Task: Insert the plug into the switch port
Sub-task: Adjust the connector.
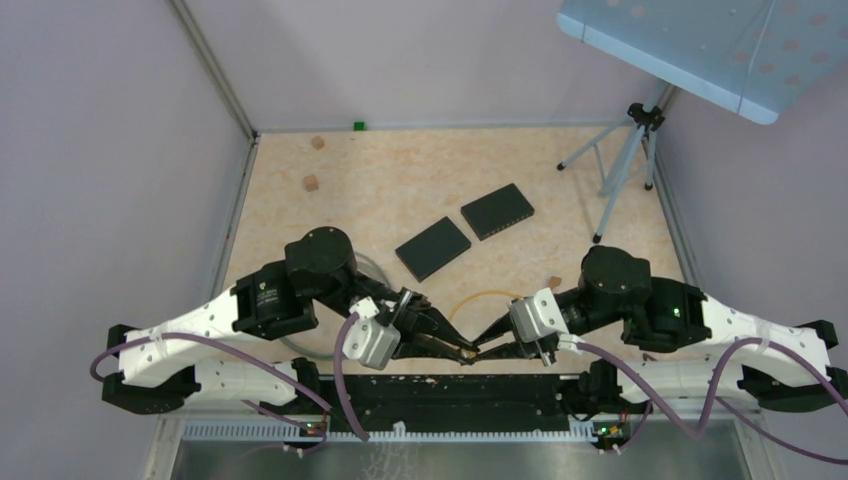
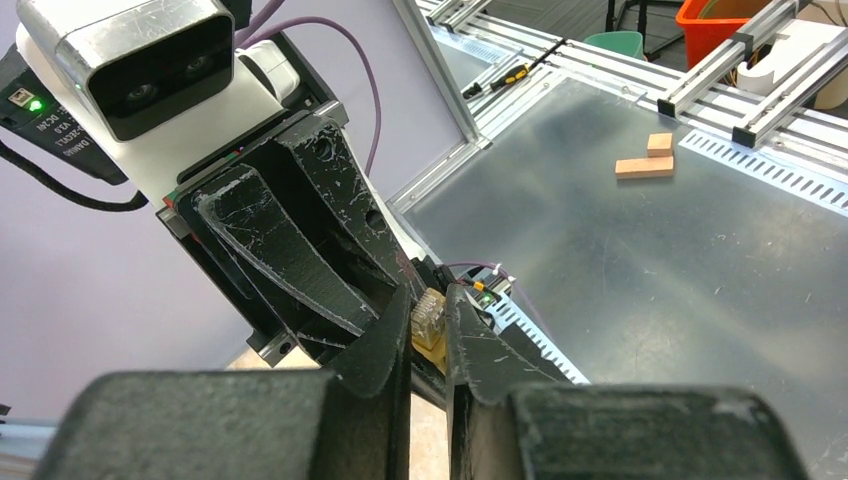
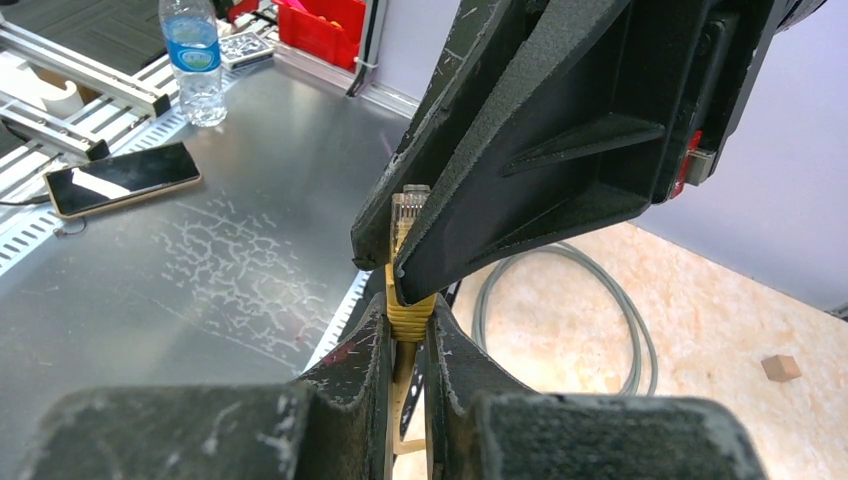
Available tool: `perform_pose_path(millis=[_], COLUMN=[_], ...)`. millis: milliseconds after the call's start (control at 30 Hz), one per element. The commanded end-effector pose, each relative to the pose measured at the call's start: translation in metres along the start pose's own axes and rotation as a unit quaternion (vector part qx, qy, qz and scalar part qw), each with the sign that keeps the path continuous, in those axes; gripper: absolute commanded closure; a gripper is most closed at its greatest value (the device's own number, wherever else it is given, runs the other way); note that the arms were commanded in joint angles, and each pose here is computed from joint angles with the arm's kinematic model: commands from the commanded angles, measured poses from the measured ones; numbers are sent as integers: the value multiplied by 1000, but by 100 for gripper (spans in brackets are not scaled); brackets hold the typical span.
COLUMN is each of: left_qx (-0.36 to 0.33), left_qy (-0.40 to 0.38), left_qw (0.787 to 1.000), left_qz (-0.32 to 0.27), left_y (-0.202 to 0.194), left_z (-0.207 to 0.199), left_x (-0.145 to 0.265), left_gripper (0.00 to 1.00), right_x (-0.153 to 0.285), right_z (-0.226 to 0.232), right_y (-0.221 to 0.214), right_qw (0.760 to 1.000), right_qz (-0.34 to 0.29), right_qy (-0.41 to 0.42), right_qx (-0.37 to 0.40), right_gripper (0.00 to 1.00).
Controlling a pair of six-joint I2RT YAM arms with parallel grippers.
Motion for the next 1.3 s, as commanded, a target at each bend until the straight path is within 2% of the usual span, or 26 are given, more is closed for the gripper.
perform_pose_path(millis=[0,100,200,267,333,500,567,633,700,800,867,900,1067,1267], left_qx=[-14,-8,0,12,27,80,110,150,198,254,280,288,302,323], left_qy=[1,5,23,61,116,256,315,375,457,550,584,590,566,548], left_qw=[1000,1000,1000,998,993,962,939,908,852,765,721,709,713,719], left_qz=[-6,2,8,11,4,-57,-81,-108,-162,-219,-247,-257,-285,-281], left_y=[12,10,7,3,1,-2,-3,-7,-9,-24,-30,-31,-29,-32], left_z=[-1,0,3,10,18,38,47,57,71,84,87,88,87,86], left_x=[4,4,4,6,11,25,32,38,51,68,76,77,71,63], left_gripper=[90,100,100,100,100,100,100,100,100,100,100,100,100,100], right_x=[7,8,13,18,27,56,71,81,88,87,84,82,67,47], right_z=[-9,-10,-13,-15,-20,-34,-37,-41,-46,-51,-56,-58,-68,-75], right_y=[27,28,27,24,22,5,0,-9,-17,-29,-34,-36,-48,-53], right_qw=[999,998,998,996,993,966,947,928,909,893,884,881,866,873], right_qz=[-46,-46,-42,-33,-25,2,0,7,20,39,45,45,41,47], right_qy=[-17,-22,-44,-70,-109,-248,-311,-360,-405,-437,-454,-461,-489,-479], right_qx=[22,24,29,35,47,76,85,90,92,99,100,102,96,71], right_gripper=[100,98,68,49,42,41,41,41,42,44,45,45,47,46])
Point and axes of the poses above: each gripper's point midway between its finger pads, its own x axis back along the fingers, its own z axis along the line the jaws close on, y = z × x, the point moved 6 cm from there along x, back along the fingers, and after that the axes turned 14 degrees about x, right-handed, at the moved point
